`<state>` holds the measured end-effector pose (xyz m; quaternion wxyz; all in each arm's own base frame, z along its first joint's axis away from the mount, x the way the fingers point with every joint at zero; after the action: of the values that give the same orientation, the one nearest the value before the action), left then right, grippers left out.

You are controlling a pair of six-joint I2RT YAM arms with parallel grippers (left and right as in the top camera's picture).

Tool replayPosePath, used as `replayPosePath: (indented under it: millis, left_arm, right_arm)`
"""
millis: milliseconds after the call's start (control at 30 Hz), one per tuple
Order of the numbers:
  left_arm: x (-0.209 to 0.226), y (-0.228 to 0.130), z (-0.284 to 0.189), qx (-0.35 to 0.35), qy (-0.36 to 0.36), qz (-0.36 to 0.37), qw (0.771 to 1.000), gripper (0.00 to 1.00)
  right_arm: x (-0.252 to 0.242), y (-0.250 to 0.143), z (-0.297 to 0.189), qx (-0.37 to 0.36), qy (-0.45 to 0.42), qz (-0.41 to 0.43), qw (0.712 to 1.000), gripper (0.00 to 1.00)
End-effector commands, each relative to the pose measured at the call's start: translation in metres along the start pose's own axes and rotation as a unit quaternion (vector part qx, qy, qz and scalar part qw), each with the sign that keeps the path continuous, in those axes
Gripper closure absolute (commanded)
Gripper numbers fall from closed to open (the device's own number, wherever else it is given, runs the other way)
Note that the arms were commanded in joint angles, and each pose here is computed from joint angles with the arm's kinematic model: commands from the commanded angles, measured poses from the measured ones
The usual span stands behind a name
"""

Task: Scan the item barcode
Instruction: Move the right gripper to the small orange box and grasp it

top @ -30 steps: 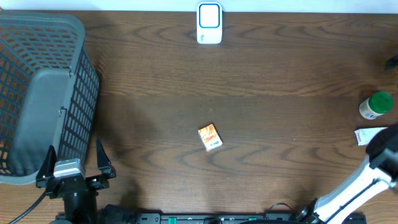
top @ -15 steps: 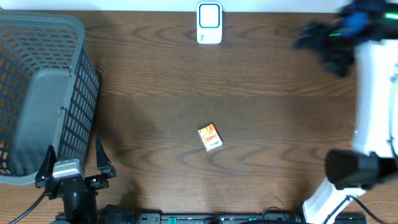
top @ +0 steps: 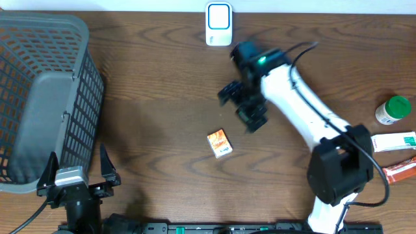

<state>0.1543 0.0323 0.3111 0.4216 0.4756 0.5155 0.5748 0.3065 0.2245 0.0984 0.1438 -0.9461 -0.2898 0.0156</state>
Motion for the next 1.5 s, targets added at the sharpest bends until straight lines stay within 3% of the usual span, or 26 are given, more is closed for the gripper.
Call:
replayPosePath:
  millis: [0,200,500,633,700,767,933,1067,1100,1200,1300,1333,1467]
  left_arm:
    - [-0.001,0.001,-0.001,-0.005,-0.004,0.004,1.000,0.09]
    - [-0.001,0.001,-0.001,-0.005,-0.004,0.004,1.000,0.09]
    - [-0.001,0.001,-0.001,-0.005,-0.004,0.004,1.000,0.09]
    - [-0.001,0.001,-0.001,-0.005,-0.004,0.004,1.000,0.09]
    - [-0.001,0.000,-0.001,-0.003,-0.004,0.005,1.000,0.09]
    - [-0.001,0.000,-0.001,-0.003,-0.004,0.005,1.000,0.09]
    - [-0.001,0.000,-0.001,-0.003,-0.004,0.005,1.000,0.09]
    - [-0.001,0.000,-0.001,-0.003,-0.004,0.005,1.000,0.09]
    - [-0.001,0.000,-0.001,-0.003,-0.004,0.005,1.000,0.09]
    - [-0.001,0.000,-0.001,-0.003,-0.004,0.005,1.000,0.09]
    - [-0.001,0.000,-0.001,-0.003,-0.004,0.005,1.000,0.09]
    - [-0.001,0.000,-0.001,-0.004,-0.005,0.005,1.000,0.09]
    - [-0.001,0.000,-0.001,-0.003,-0.004,0.005,1.000,0.09]
  right_arm:
    - [-0.016,-0.025,0.029,0.017,-0.025,0.086,0.996,0.01]
    - [-0.020,-0.034,0.062,-0.001,-0.016,0.075,0.997,0.01]
    - [-0.033,-0.009,0.087,-0.071,-0.009,0.084,0.994,0.01]
    - [-0.029,-0.007,0.100,-0.067,0.015,0.062,0.996,0.05]
    - [-0.028,-0.006,0.105,-0.068,0.023,0.054,0.996,0.12]
    - [-0.027,-0.005,0.107,-0.070,0.028,0.035,0.997,0.24]
    - [-0.024,-0.005,0.107,-0.072,0.027,-0.051,0.996,0.29]
    - [-0.024,0.002,0.106,-0.088,0.017,-0.178,0.980,0.34]
    - [-0.023,0.006,0.104,-0.097,0.012,-0.223,0.970,0.37]
    - [-0.014,0.018,0.096,-0.121,-0.001,-0.388,0.914,0.32]
    - [-0.006,0.025,0.081,-0.131,-0.026,-0.571,0.810,0.17]
    - [-0.002,0.036,0.064,-0.161,-0.058,-0.616,0.769,0.04]
    - [0.008,0.064,0.015,-0.250,-0.143,-0.646,0.707,0.01]
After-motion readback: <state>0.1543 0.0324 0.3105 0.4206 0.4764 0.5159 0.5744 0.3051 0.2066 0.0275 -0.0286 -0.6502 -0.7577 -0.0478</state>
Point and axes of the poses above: each gripper's point midway between its finger pads, its own z axis out along the fingers, its own x axis along the line the jaws close on, y = z × x, the point moved 1 cm from there along -z, back along the fingers, and after that the axes turned 3 degrees about z, right-handed, at the moved point
